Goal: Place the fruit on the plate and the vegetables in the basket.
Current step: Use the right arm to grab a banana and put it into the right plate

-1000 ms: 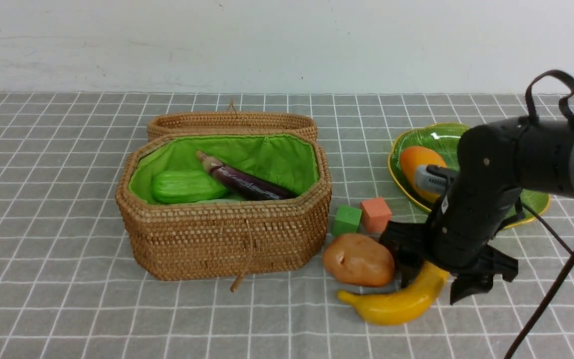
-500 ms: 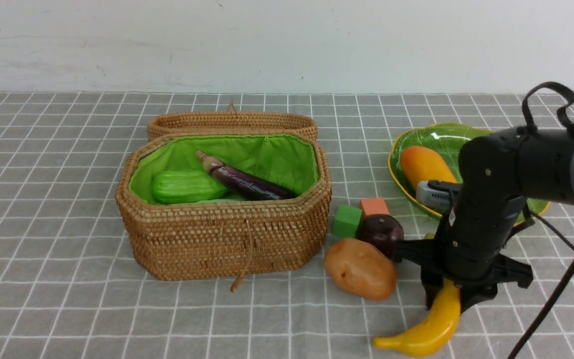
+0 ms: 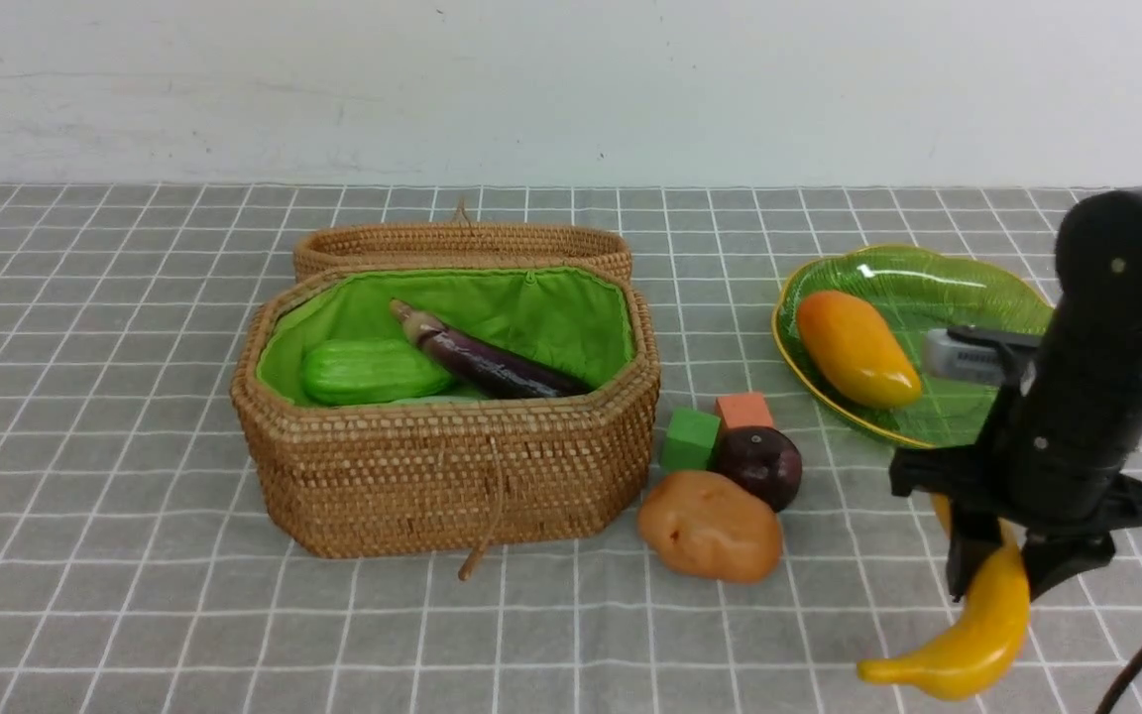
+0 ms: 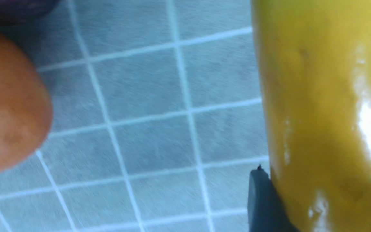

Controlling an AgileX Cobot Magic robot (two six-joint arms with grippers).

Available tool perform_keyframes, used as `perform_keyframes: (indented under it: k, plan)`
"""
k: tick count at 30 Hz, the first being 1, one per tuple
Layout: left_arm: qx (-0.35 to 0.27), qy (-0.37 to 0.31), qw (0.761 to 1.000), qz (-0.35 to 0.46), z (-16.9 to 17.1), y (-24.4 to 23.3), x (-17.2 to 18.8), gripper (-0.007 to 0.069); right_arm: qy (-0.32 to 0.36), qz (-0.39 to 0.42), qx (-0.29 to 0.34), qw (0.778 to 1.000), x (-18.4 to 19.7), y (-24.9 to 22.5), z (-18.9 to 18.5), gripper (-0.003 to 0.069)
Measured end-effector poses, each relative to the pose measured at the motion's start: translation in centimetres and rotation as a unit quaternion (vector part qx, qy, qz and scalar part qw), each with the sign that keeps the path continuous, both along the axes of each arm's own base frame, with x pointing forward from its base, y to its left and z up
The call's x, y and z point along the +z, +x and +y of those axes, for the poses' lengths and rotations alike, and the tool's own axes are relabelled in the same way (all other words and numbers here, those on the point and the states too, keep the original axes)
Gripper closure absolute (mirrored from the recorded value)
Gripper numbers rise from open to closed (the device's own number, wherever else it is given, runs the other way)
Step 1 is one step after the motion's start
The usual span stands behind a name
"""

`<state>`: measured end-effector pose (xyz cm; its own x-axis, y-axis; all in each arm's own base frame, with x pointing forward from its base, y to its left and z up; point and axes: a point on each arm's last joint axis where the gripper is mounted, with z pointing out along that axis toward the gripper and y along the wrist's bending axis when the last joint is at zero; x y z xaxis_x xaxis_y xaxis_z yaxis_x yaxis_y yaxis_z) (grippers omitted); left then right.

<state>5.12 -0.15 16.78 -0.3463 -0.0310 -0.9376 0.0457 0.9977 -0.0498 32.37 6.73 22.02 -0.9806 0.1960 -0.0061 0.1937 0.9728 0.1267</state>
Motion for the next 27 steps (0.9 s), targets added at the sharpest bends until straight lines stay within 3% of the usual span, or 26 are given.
perform_keyframes:
  k: [6,11,16,18,21,27]
  plan:
    - [0.0,0.0,1.0,0.0,0.0,0.0,0.0,0.0387,0.017,-0.024,-0.023,0.999,2.3,1.3,-3.7,0.0351]
    - [0.0,0.0,1.0,0.0,0.0,0.0,0.0,0.0387,0.009,-0.109,0.005,0.994,5.5,3.2,-5.7,0.0351]
    - [0.0,0.0,1.0,0.0,0.0,0.0,0.0,0.0387,-0.037,-0.265,0.078,0.961,8.6,6.1,-6.2,0.0351]
    - [0.0,0.0,1.0,0.0,0.0,0.0,0.0,0.0387,-0.058,-0.328,0.098,0.938,9.2,7.9,-6.4,0.0351]
    - [0.0,0.0,1.0,0.0,0.0,0.0,0.0,0.0387,-0.063,-0.353,0.094,0.929,7.8,10.3,-6.8,0.0351]
    - [0.0,0.0,1.0,0.0,0.0,0.0,0.0,0.0387,-0.047,-0.31,0.06,0.948,1.0,14.6,-8.8,0.0351]
